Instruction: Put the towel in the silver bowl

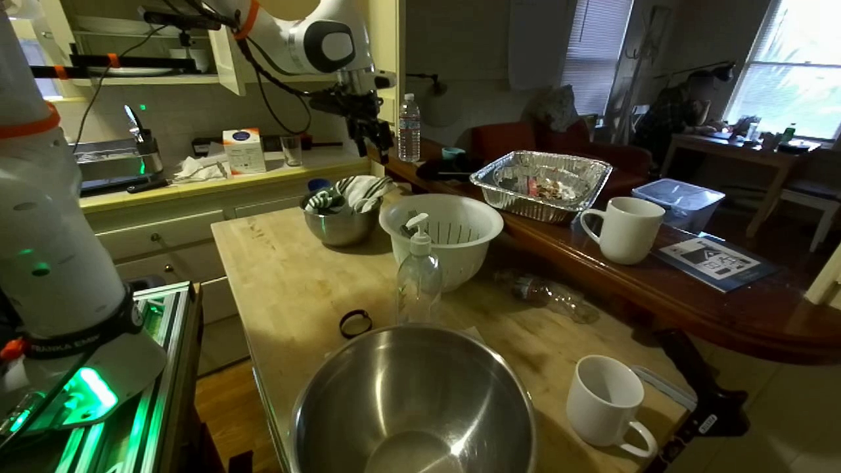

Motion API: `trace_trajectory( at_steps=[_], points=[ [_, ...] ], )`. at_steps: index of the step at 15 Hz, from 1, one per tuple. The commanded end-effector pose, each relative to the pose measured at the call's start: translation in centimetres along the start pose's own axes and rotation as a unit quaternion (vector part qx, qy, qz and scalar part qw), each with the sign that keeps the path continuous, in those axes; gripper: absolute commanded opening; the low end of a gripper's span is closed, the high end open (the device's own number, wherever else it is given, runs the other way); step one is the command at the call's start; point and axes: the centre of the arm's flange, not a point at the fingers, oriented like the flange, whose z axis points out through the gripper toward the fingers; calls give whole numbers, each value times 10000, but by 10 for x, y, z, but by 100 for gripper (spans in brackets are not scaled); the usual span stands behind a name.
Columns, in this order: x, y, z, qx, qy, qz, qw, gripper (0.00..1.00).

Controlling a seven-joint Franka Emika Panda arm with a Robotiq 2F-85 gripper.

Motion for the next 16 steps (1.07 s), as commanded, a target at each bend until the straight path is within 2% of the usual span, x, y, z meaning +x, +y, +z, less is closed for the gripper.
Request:
trace_trajectory(
  at_steps=[1,10,16],
  points=[
    [36,5,29,71,-96,84,9999,100],
    [69,-22,64,537,-207,-72,9983,100],
    [77,-35,84,976,-501,-66,9939,100]
  ],
)
